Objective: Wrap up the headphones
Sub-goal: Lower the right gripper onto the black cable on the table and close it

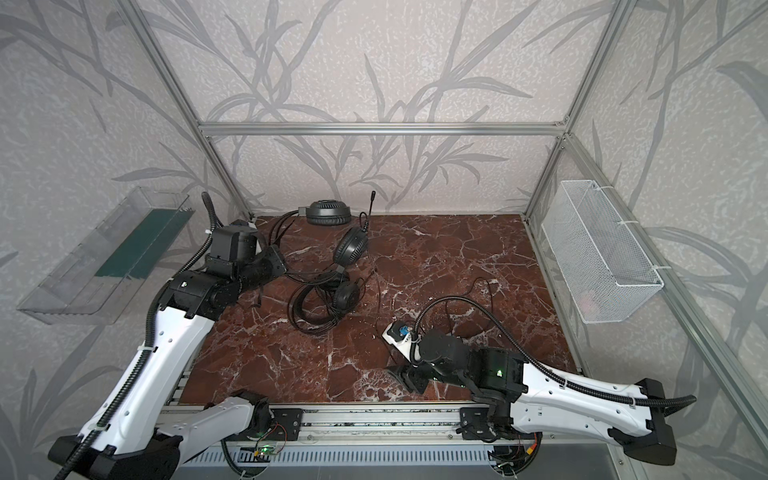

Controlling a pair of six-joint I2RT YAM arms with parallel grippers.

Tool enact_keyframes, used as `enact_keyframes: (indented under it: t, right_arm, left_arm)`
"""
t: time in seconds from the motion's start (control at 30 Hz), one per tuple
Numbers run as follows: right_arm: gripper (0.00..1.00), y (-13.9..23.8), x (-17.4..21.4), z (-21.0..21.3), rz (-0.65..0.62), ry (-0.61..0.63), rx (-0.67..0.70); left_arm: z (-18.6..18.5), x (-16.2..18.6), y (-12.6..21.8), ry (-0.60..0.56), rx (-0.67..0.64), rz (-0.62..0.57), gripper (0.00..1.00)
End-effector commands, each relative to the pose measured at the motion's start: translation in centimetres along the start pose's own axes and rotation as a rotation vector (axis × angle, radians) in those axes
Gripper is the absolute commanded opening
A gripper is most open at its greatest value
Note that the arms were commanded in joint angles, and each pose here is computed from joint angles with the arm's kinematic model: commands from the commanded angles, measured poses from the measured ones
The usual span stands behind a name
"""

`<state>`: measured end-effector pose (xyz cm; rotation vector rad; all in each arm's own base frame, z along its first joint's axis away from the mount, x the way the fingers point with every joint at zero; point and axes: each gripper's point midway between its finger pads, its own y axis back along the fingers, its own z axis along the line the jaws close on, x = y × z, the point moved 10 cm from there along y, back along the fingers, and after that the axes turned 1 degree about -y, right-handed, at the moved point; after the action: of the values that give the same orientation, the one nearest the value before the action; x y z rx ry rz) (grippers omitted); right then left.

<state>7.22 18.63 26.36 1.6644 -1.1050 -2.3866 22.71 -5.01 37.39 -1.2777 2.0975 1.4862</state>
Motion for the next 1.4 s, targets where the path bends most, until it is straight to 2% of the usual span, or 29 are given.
enact_keyframes:
  t: [0.0,0.1,0.17,0.2,0.3,0.37,0.5,0.63,0.7,0.83,0.97,1.2,1.37]
  right_arm:
    - [0.72,1.4,-0.7,-1.5,-0.095,-0.112,0.045]
    - [0.72,1.5,-0.4,-2.7,-0.124,-0.202,0.06]
    - [0.65,1.3,-0.3,-3.2,-0.138,-0.253,0.092]
    - [0.65,1.3,-0.3,-3.0,-0.156,-0.258,0.056]
    - [0.67,0.4,-0.5,-1.2,-0.251,-0.213,-0.176]
    - [0.69,-0.7,-0.6,-0.9,-0.274,-0.178,-0.174]
    - [0.69,-4.6,-0.9,-2.2,-0.186,-0.104,0.019]
    - [0.71,-7.7,-1.5,-6.7,-0.182,-0.208,0.087]
    - [0.72,-10.0,-1.6,-8.3,-0.117,-0.206,0.12]
    - [0.7,-13.4,-3.3,-9.0,0.011,-0.177,0.115]
    - [0.68,-16.2,-4.2,-9.7,0.013,-0.123,0.117]
    - [0.67,-19.4,-4.3,-13.1,0.069,-0.179,0.139]
    - [0.64,-21.5,-3.0,-13.6,0.114,-0.204,0.088]
  left_arm:
    - [-1.0,-1.5,2.2,0.065,0.132,-0.093,0.0]
    - [-1.2,-1.6,2.9,0.082,0.162,-0.093,0.0]
    - [-1.2,-1.6,3.2,0.096,0.181,-0.09,0.0]
    - [-1.3,-1.6,3.4,0.102,0.19,-0.088,0.0]
    - [-1.2,-1.4,3.6,0.114,0.198,-0.077,0.0]
    - [-1.2,-1.3,3.5,0.116,0.196,-0.071,0.0]
    - [-1.2,-1.2,3.2,0.123,0.194,-0.067,0.0]
    - [-1.2,-1.1,2.8,0.124,0.192,-0.054,0.0]
    - [-1.2,-1.2,2.9,0.122,0.189,-0.059,0.0]
    - [-1.1,-1.2,3.0,0.118,0.185,-0.06,0.0]
    - [-1.0,-1.2,3.0,0.113,0.175,-0.064,0.0]
    - [-1.0,-1.1,3.0,0.107,0.173,-0.064,0.0]
    - [-1.0,-1.4,3.1,0.107,0.174,-0.071,0.0]
